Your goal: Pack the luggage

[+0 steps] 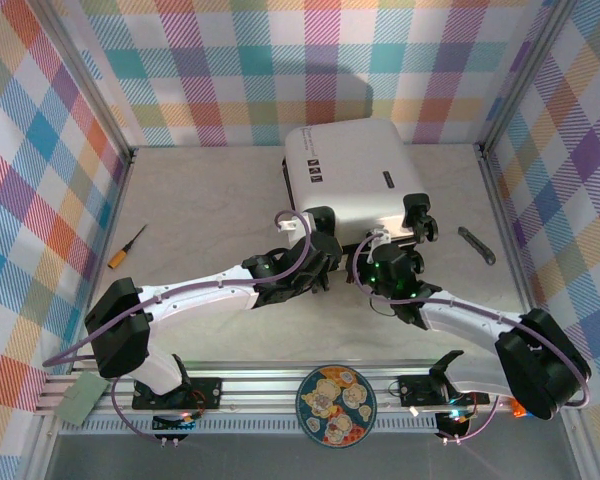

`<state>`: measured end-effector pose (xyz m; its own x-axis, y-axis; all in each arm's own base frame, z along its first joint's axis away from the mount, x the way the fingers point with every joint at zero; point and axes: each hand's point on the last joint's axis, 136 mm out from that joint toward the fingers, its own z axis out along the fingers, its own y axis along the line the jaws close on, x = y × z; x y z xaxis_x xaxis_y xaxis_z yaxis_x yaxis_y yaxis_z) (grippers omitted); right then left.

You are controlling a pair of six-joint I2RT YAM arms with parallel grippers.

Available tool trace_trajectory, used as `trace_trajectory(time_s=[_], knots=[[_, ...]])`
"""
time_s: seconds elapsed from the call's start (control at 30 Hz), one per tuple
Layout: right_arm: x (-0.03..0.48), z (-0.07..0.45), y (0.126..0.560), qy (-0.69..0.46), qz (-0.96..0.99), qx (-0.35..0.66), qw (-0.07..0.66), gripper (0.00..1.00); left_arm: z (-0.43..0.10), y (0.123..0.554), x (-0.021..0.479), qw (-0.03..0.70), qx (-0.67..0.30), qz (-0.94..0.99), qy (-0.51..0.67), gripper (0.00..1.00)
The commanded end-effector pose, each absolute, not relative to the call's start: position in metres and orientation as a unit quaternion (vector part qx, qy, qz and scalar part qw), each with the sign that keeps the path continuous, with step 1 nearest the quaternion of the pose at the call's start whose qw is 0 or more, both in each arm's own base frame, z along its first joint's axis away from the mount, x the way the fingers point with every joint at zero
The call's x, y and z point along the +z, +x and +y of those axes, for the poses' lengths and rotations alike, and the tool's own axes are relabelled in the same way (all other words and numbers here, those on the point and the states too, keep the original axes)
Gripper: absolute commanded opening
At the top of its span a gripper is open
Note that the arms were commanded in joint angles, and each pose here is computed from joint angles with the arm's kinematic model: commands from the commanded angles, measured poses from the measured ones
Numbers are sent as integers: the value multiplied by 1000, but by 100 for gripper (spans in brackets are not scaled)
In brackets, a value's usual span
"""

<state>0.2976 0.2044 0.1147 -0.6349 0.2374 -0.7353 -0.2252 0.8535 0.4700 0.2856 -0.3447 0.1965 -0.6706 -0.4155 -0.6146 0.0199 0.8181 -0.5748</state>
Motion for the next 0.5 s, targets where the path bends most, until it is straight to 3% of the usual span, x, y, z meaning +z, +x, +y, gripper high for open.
trace_trajectory(time_s=[0.0, 0.07, 0.13, 0.47], knots=[[145, 193, 316, -1, 833, 261, 487, 0, -363, 274, 231, 392, -340, 852, -78, 10], [144, 204, 311, -33, 822, 287, 492, 13, -366, 275, 230, 388, -343, 852, -76, 11], [139, 208, 307, -44, 823, 283, 491, 20, -369, 276, 228, 385, -343, 854, -73, 11], [130, 222, 282, -66, 827, 239, 504, 28, -378, 277, 225, 374, -352, 855, -69, 10]])
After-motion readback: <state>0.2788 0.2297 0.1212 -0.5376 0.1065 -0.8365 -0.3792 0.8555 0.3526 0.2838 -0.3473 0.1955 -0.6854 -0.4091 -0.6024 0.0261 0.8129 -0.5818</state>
